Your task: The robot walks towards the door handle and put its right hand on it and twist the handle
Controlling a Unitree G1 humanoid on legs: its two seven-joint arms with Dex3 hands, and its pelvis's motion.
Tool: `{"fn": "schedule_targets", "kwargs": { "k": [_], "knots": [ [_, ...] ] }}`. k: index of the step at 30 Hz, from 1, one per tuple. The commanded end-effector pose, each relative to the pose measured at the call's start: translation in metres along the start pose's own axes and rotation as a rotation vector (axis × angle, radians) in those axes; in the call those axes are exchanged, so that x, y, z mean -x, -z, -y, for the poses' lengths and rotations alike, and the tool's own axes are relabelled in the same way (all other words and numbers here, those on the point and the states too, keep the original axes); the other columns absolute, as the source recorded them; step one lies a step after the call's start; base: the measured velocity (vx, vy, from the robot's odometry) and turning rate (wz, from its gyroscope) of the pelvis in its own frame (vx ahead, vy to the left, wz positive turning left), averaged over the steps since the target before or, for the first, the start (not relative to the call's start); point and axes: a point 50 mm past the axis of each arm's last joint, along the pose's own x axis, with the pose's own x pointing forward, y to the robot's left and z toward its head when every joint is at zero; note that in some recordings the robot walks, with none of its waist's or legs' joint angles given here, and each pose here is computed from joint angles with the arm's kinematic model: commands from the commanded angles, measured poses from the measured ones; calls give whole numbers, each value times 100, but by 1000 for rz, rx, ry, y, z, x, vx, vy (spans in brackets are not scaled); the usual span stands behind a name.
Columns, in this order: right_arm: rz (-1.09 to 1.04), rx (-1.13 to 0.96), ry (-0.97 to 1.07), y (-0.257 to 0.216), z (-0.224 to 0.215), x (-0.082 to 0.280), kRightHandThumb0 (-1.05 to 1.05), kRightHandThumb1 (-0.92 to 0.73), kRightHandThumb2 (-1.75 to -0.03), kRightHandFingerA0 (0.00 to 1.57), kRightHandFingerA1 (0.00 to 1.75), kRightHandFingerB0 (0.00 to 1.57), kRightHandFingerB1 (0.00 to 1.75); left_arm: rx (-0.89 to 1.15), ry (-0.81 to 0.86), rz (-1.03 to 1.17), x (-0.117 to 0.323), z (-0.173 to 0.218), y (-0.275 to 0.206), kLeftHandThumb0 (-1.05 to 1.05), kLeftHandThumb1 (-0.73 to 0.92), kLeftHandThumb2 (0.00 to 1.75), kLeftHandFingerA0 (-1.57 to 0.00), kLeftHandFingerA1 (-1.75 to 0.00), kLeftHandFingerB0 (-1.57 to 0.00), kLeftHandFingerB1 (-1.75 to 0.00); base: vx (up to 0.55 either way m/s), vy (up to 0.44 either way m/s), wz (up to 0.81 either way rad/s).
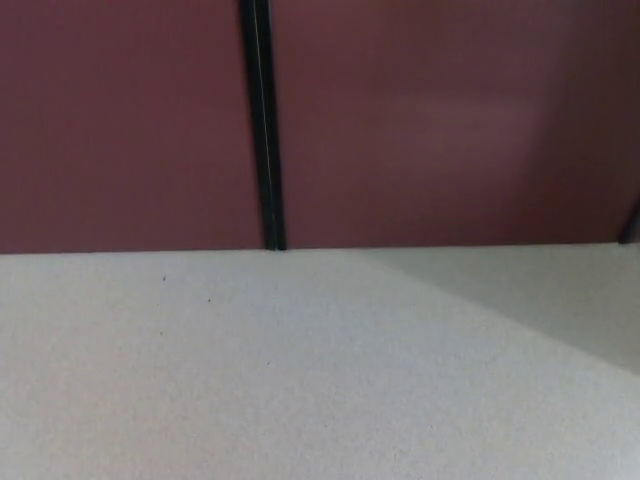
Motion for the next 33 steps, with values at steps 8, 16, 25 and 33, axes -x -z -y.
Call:
{"fn": "schedule_targets", "kwargs": {
  "k": [8, 16, 25, 33],
  "knots": [
    [-5, 7, 15, 12, -4, 4, -23, -63, -58, 75, 52, 54, 42, -54, 16, -3, 2, 0, 9, -1, 48, 73, -79, -84, -42, -62, 0, 0, 0],
    [-18, 12, 12, 16, -6, 5, -24, -63, -59, 73, 52, 50, 41, -65, 19, -13, 3, 1, 14, -2, 48, 72, -79, -83, -45, -63, 2, 2, 0],
    [-19, 24, -13, 21, -8, 7, -24, -64, -59, 74, 52, 47, 40, -77, 24, -25, 4, 1, 19, -2, 47, 72, -78, -82, -44, -63, 7, 22, 1],
    [-32, 25, -18, 20, -10, 6, -24, -65, -60, 77, 53, 47, 40, -92, 25, -23, 4, 2, 19, -3, 48, 71, -79, -81, -46, -63, 249, 155, -8]
  ]
}}
